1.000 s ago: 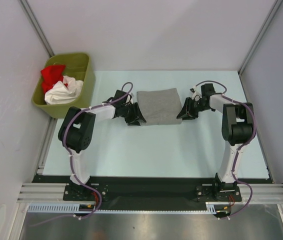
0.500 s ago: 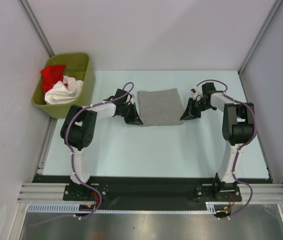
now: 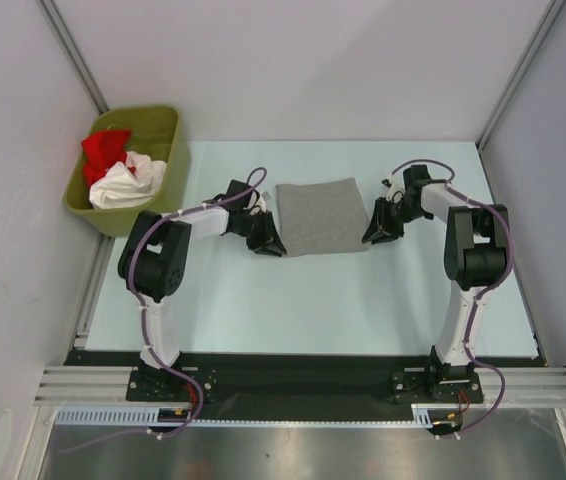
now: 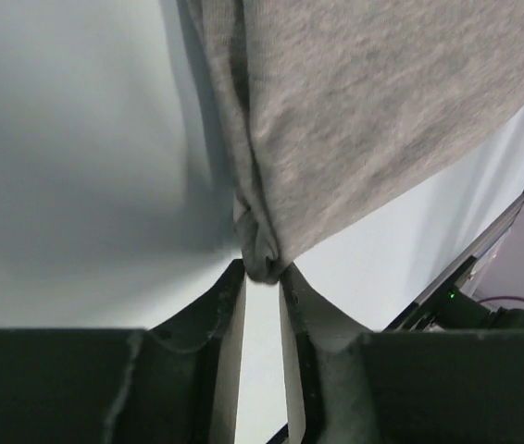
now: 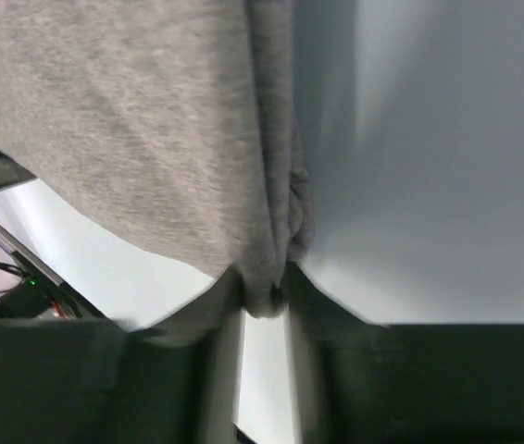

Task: Fold and stack the t-shirts
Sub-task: Fold the tshirt

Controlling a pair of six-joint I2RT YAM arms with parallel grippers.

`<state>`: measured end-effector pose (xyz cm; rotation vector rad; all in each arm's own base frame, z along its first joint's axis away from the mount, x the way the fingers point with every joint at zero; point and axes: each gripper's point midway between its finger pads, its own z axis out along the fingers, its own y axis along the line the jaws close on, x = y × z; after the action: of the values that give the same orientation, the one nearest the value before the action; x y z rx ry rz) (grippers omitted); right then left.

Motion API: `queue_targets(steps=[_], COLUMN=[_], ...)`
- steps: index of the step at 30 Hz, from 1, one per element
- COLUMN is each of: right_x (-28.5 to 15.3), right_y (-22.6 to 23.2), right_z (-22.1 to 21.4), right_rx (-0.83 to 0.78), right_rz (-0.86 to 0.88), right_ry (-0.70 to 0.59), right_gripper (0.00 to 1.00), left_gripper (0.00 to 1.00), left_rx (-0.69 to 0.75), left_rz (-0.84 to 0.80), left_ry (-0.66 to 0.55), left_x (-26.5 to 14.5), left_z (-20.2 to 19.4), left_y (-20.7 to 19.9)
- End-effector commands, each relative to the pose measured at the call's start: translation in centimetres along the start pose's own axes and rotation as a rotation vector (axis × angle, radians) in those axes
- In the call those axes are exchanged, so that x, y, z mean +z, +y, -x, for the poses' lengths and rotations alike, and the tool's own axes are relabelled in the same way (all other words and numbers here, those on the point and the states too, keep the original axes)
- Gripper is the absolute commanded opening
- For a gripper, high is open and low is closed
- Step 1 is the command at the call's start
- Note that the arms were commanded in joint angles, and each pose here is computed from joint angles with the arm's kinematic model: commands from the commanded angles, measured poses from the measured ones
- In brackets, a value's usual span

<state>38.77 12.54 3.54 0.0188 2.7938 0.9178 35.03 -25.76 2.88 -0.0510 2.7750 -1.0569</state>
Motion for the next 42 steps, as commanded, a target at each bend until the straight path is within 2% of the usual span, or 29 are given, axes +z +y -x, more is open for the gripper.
queue_targets(steps=[1,3,4,7,9,12,13,14,15,16,18,19,21,22,23,26,27,29,30,32,33,36,38,42], right_x=[-2.5,-3.7,-4.5,-6.6,-6.8,-6.2,-5.6,-4.9,-4.2,-2.7,-1.0,0.9,2.6,4.5,5.1,6.0,5.8,4.0,3.3,0.8,-0.1,-2.3,-2.5,0.6], right_y=[-0.6,-0.9,-0.8,0.4,2.9,6.6,7.5,8.7,10.0,10.5,11.1,9.9,9.0,6.4,5.8,3.5,3.3,3.6,3.4,4.1,4.4,6.3,7.3,5.9], right_z=[0.3,0.8,1.0,2.8,3.9,4.6,5.3,5.3,5.9,5.0,4.7,4.2,4.2,2.8,2.1,1.8,1.5,3.1,2.4,3.3,3.0,2.8,2.4,1.4], right_rx=[0.012,0.024,0.029,0.016,0.008,0.031,0.017,0.073,0.055,0.071,0.12,0.141,0.161,0.225,0.239,0.243,0.253,0.167,0.21,0.152,0.161,0.128,0.138,0.175], right_rz=[-0.077,-0.125,-0.142,-0.159,-0.071,0.06,0.114,0.168,0.257,0.291,0.348,0.359,0.412,0.406,0.435,0.453,0.444,0.421,0.391,0.364,0.349,0.374,0.407,0.426], right_ry=[-0.035,-0.066,-0.074,-0.136,-0.15,-0.164,-0.197,-0.193,-0.204,-0.173,-0.149,-0.141,-0.159,-0.131,-0.114,-0.109,-0.092,-0.139,-0.099,-0.144,-0.134,-0.151,-0.142,-0.122], right_gripper=[0.37,0.43,0.5,0.53,0.52,0.47,0.44,0.42,0.33,0.29,0.16,0.05,0.01,0.0,0.0,0.01,0.01,0.01,0.01,0.02,0.02,0.02,0.02,0.03], left_gripper=[0.29,0.34,0.36,0.37,0.36,0.31,0.3,0.29,0.29,0.28,0.27,0.27,0.24,0.23,0.21,0.19,0.19,0.2,0.2,0.22,0.23,0.24,0.25,0.25], left_rx=[0.072,0.089,0.105,0.125,0.122,0.131,0.074,0.061,0.05,0.03,0.058,0.044,0.01,-0.011,-0.043,-0.015,0.063,0.114,0.157,0.186,0.218,0.216,0.205,0.126], left_rz=[-0.037,-0.026,-0.02,-0.032,-0.091,-0.22,-0.273,-0.311,-0.367,-0.367,-0.403,-0.384,-0.359,-0.34,-0.288,-0.133,-0.111,-0.084,-0.075,-0.072,-0.093,-0.133,-0.165,-0.211], left_ry=[-0.038,-0.051,-0.063,-0.115,-0.15,-0.223,-0.195,-0.196,-0.22,-0.201,-0.196,-0.175,-0.149,-0.131,-0.105,-0.071,-0.078,-0.093,-0.098,-0.114,-0.153,-0.192,-0.207,-0.164], left_x=[-2.9,-4.4,-4.9,-6.7,-7.3,-7.2,-6.3,-5.9,-5.5,-3.8,-2.2,0.1,2.4,3.7,5.6,6.9,6.5,4.8,4.1,2.4,0.5,-2.1,-2.3,-0.3], left_z=[0.5,0.4,0.6,1.4,2.3,4.3,4.2,4.5,5.5,5.6,6.1,6.0,5.8,5.5,4.9,4.5,4.7,5.4,5.5,5.6,5.9,5.5,4.9,3.0], left_y=[-1.8,-2.5,-2.8,-4.5,-6.4,-9.5,-10.5,-11.3,-12.8,-12.5,-14.6,-14.1,-12.9,-11.6,-9.3,-4.8,-4.4,-4.7,-4.8,-5.5,-7.2,-9.5,-10.3,-8.8])
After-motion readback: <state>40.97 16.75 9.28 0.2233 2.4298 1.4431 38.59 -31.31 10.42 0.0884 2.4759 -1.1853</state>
